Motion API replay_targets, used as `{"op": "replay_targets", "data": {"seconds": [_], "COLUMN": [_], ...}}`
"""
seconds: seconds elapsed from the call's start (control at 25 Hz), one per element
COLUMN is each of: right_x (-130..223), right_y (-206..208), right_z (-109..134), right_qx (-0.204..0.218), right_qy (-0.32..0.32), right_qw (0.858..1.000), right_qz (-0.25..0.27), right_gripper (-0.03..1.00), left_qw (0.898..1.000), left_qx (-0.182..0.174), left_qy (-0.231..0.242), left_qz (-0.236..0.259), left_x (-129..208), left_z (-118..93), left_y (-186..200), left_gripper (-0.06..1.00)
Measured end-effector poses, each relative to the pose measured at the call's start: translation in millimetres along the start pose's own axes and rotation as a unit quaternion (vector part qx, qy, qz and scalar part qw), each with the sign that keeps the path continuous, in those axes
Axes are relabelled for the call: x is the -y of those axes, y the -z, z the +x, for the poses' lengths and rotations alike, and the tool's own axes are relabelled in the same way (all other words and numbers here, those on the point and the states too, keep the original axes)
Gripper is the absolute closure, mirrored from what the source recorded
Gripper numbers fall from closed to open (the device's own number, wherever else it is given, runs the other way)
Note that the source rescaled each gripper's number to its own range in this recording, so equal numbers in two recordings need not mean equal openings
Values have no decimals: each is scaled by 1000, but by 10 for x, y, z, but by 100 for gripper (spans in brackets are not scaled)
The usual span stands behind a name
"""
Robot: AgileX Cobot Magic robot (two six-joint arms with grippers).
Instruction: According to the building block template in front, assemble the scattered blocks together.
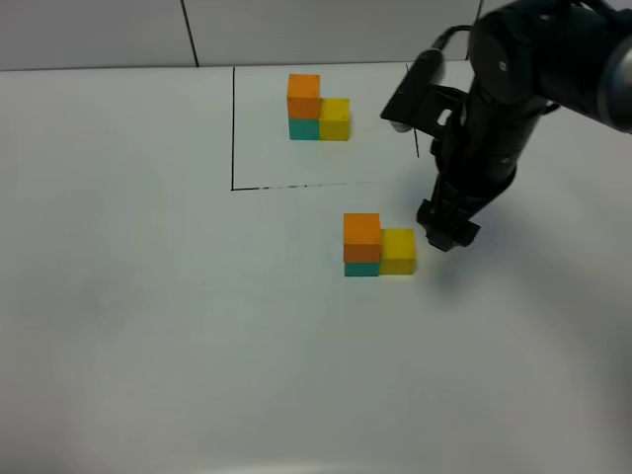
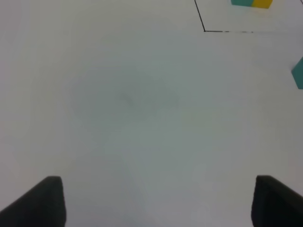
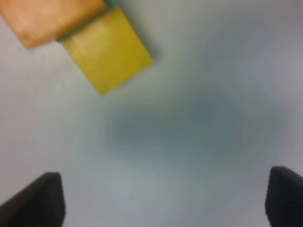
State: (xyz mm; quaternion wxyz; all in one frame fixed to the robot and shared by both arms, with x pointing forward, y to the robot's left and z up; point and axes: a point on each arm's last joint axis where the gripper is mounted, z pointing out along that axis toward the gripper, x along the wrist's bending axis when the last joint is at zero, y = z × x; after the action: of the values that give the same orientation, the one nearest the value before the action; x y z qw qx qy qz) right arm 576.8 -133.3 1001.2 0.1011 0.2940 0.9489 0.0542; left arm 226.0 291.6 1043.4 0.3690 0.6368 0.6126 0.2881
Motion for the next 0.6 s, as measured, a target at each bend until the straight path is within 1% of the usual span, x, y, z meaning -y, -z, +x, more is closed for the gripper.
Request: {"op": "replay_targets", "data": {"seconds": [0.08, 0.16, 0.24, 0.36, 0.48, 0.6], "right_x": [221, 416, 590, 796, 888, 873], "right_y": [8, 61, 81, 80, 73, 97], "right_z": [-2, -22, -44, -131, -269, -367], "right_qx": [8, 22, 33, 48, 63, 80], "right_qy": [-73, -141, -205, -301, -352, -358], "right_qw": [997, 989, 977, 950, 930, 923], "right_qz": [-12, -32, -44, -61, -80, -116], "right_gripper": [19, 19, 19, 19, 19, 19], "left_qw": [1000, 1000, 1000, 1000, 1000, 1000], "left_qx": [0, 0, 0, 0, 0, 0], "left_qy": [0, 0, 0, 0, 0, 0], "left_qz": [0, 0, 0, 0, 0, 0], "left_x": [0, 0, 0, 0, 0, 0], "left_z": [0, 0, 0, 0, 0, 0], "left_y": [0, 0, 0, 0, 0, 0], "left_gripper": [15, 15, 15, 15, 15, 15]}}
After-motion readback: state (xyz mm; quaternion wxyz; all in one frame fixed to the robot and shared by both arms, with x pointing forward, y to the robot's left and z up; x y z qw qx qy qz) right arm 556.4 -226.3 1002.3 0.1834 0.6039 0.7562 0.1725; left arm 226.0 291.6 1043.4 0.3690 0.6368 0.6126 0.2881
